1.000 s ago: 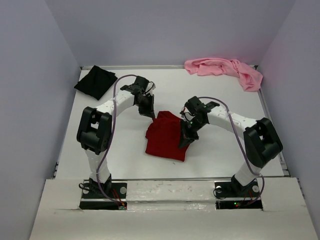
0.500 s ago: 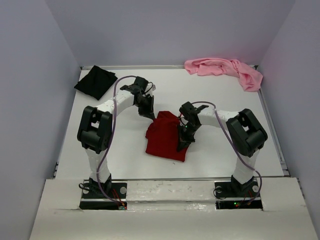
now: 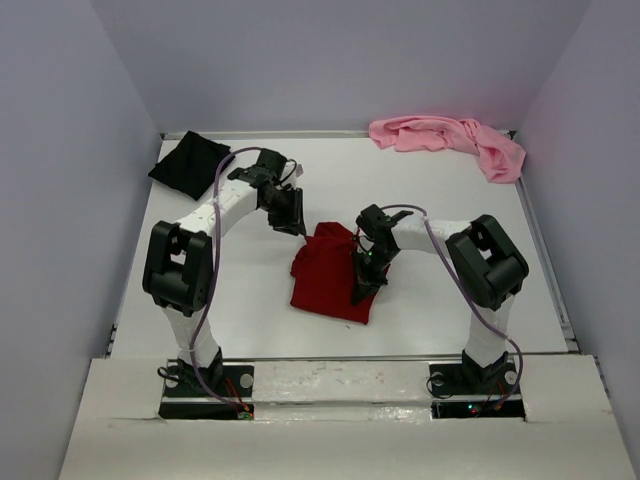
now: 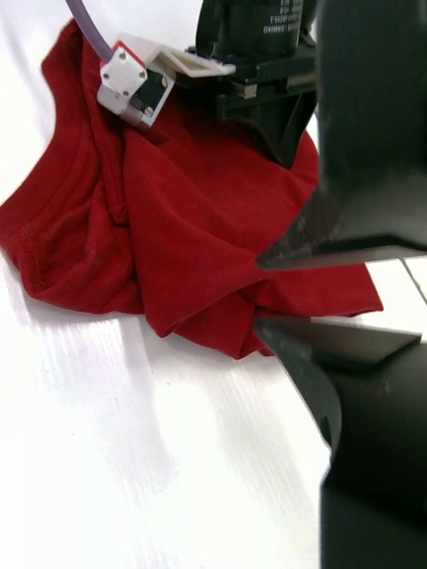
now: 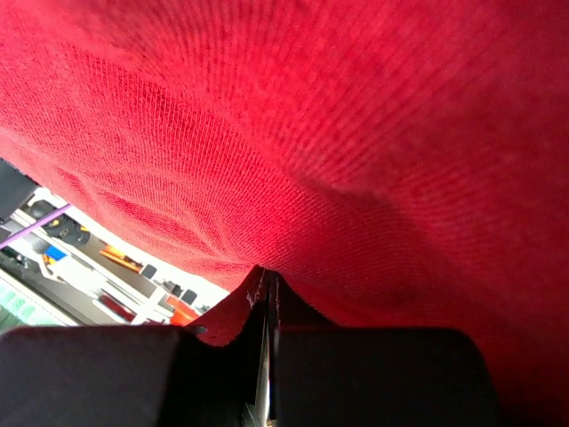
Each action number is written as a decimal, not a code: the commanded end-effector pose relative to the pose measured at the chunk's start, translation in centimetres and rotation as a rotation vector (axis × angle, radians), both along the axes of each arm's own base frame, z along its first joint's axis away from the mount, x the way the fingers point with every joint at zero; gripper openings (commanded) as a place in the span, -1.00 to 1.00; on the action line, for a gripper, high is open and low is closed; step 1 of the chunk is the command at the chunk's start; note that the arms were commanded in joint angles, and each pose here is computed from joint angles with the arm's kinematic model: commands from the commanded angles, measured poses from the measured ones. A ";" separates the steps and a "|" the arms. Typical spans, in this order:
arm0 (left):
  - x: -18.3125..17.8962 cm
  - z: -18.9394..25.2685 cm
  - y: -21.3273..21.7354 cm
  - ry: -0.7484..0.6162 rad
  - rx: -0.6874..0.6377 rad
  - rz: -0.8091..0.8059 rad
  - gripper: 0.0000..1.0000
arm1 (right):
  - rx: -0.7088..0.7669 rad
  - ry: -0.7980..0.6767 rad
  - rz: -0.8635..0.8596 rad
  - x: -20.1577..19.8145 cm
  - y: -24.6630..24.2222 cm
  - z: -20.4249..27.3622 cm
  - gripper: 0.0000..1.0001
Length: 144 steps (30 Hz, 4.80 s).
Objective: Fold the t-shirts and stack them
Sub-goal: Fold the tshirt
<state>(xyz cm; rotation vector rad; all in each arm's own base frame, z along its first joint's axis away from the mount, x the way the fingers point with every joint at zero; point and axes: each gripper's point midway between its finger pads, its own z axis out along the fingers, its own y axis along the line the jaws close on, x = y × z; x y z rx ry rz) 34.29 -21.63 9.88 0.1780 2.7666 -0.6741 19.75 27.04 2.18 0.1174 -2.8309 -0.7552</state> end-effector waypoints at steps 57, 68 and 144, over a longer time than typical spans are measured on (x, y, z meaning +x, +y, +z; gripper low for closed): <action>-0.9 -3.1 -3.3 0.039 -0.527 0.019 0.16 | -0.008 -0.050 0.033 -0.2 0.3 -0.9 -1.00; 0.9 -1.8 -3.5 0.012 -0.616 0.053 0.18 | -0.006 -0.037 0.037 -0.4 0.3 -1.3 -1.00; -2.2 1.4 -7.8 0.125 -0.776 -0.088 0.36 | -0.002 -0.023 0.057 -0.8 0.5 -1.7 -1.00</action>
